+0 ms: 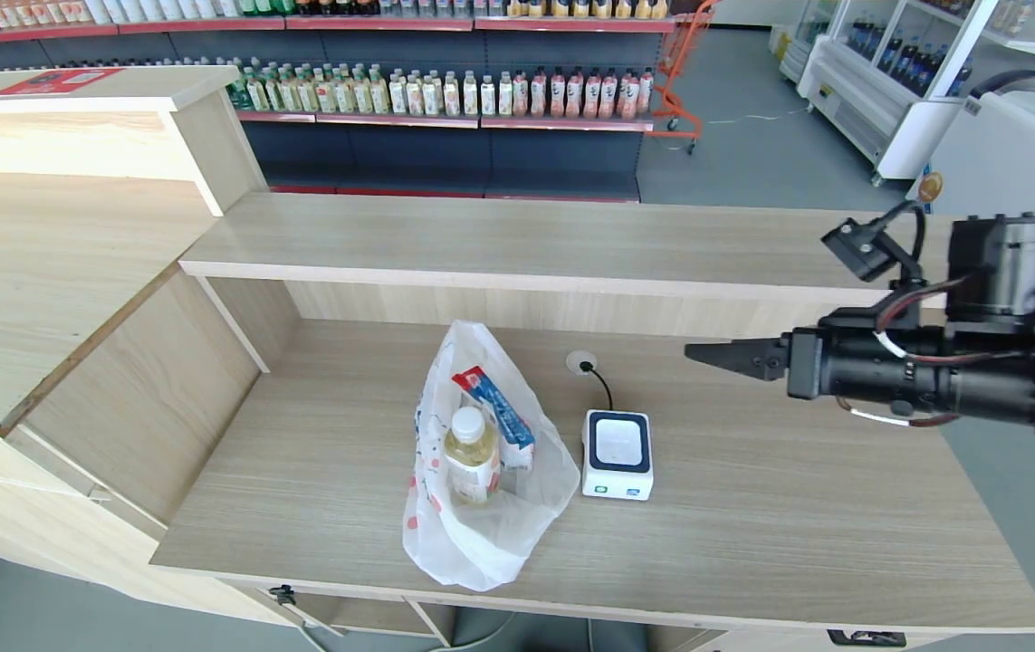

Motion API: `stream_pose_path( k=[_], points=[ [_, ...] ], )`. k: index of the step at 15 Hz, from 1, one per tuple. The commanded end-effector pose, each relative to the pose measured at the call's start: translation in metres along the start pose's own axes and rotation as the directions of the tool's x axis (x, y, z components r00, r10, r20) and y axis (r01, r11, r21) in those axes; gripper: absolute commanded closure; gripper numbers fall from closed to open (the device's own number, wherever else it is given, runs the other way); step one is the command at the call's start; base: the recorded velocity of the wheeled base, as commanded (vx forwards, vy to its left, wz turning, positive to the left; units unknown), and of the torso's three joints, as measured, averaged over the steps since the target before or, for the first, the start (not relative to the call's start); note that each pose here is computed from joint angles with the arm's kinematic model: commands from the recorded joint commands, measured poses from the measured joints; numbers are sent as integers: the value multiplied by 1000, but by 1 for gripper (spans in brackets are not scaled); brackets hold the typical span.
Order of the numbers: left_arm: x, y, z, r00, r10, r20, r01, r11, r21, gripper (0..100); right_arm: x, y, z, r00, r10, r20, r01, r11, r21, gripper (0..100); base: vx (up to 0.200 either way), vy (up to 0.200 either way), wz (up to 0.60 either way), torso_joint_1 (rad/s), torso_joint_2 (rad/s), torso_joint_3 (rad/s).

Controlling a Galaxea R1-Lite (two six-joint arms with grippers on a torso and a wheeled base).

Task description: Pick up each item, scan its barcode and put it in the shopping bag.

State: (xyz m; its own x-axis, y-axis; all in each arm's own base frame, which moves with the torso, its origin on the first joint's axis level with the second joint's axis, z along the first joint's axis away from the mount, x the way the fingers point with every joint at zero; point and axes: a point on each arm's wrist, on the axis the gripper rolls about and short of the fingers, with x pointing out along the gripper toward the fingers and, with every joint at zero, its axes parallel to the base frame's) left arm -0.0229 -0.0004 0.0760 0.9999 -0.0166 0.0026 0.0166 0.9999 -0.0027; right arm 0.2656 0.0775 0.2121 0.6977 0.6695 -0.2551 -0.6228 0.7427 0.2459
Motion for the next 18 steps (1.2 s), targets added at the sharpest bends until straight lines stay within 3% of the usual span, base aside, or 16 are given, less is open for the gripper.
stream_pose_path(
  k=[1,3,5,7,9,10,11,18],
  points=[
    [0,0,0,1000,0,-1,0,1000,0,0,-131,32,-63,907,-418,46,420,906,-44,0,0,0,0,0,0,0],
    [0,0,0,1000,0,1,0,1000,0,0,-185,67,-133,841,-532,103,534,846,8,0,0,0,0,0,0,0],
    [0,0,0,1000,0,1,0,1000,0,0,-201,77,-169,795,-578,182,586,810,13,0,0,0,0,0,0,0],
    [0,0,0,1000,0,1,0,1000,0,0,-209,83,-209,775,-568,276,597,802,-25,0,0,0,0,0,0,0],
    [0,0,0,1000,0,1,0,1000,0,0,-217,88,-223,757,-570,319,606,796,-16,0,0,0,0,0,0,0],
    [0,0,0,1000,0,1,0,1000,0,0,-217,86,-225,697,-639,324,679,734,-12,0,0,0,0,0,0,0],
    [0,0,0,1000,0,1,0,1000,0,0,-218,87,-228,663,-670,334,708,706,13,0,0,0,0,0,0,0],
    [0,0,0,1000,0,1,0,1000,0,0,-219,88,-229,662,-663,351,708,707,0,0,0,0,0,0,0,0]
  ],
)
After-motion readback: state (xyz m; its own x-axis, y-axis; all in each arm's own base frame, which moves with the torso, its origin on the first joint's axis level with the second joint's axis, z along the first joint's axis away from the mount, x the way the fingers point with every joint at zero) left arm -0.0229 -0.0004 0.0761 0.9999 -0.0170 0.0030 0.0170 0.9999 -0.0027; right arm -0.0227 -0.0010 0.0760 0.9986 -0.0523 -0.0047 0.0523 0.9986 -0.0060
